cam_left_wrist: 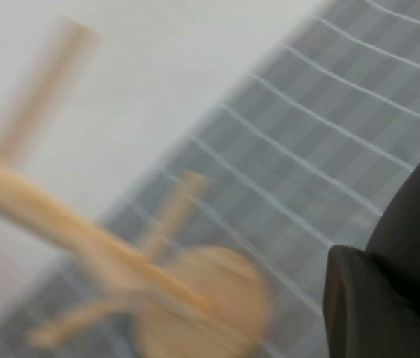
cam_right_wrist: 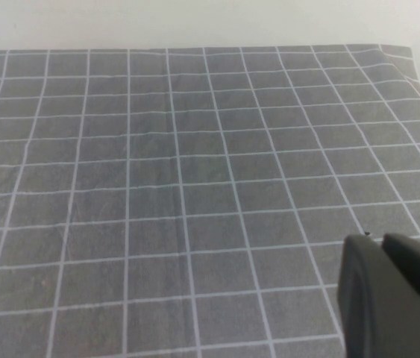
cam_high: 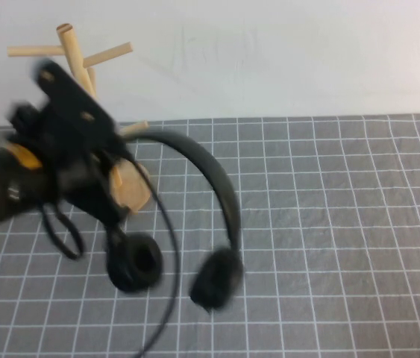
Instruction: Take out the headphones from the headphone stand
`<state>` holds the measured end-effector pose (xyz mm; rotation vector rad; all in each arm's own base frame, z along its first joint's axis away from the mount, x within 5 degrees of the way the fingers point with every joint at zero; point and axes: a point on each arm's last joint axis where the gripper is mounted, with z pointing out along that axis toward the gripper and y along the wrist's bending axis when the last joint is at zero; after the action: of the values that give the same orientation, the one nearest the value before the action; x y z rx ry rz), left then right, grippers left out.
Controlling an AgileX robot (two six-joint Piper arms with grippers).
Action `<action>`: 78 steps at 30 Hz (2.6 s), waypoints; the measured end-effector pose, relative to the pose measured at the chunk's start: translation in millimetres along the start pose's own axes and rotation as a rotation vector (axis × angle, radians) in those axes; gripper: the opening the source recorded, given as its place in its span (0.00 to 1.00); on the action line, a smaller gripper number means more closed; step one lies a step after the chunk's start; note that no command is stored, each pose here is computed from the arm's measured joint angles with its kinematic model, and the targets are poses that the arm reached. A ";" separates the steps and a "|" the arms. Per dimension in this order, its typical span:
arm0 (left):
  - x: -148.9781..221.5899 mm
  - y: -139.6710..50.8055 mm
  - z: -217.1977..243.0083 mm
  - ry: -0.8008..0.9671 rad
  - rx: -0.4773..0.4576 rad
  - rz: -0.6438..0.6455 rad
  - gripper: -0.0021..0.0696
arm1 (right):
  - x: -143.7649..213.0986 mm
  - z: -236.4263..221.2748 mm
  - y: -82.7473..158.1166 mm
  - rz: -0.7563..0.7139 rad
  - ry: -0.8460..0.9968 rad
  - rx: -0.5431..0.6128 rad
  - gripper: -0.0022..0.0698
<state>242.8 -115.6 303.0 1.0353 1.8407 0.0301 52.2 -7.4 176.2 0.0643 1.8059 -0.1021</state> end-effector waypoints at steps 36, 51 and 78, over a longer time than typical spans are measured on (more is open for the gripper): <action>55.4 -47.4 149.1 0.624 0.355 -0.062 0.12 | 0.0 0.0 0.0 0.000 0.000 0.000 0.02; 52.1 -45.5 163.5 0.657 0.380 -0.048 0.36 | 0.0 0.0 0.0 0.000 0.000 0.000 0.02; -1.3 -20.8 -126.7 0.112 0.118 -0.437 0.03 | 0.0 0.0 0.0 0.000 0.000 0.000 0.02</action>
<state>133.8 -78.9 360.1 0.7008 2.1566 -0.2893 52.2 -7.4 176.2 0.0643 1.8059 -0.1021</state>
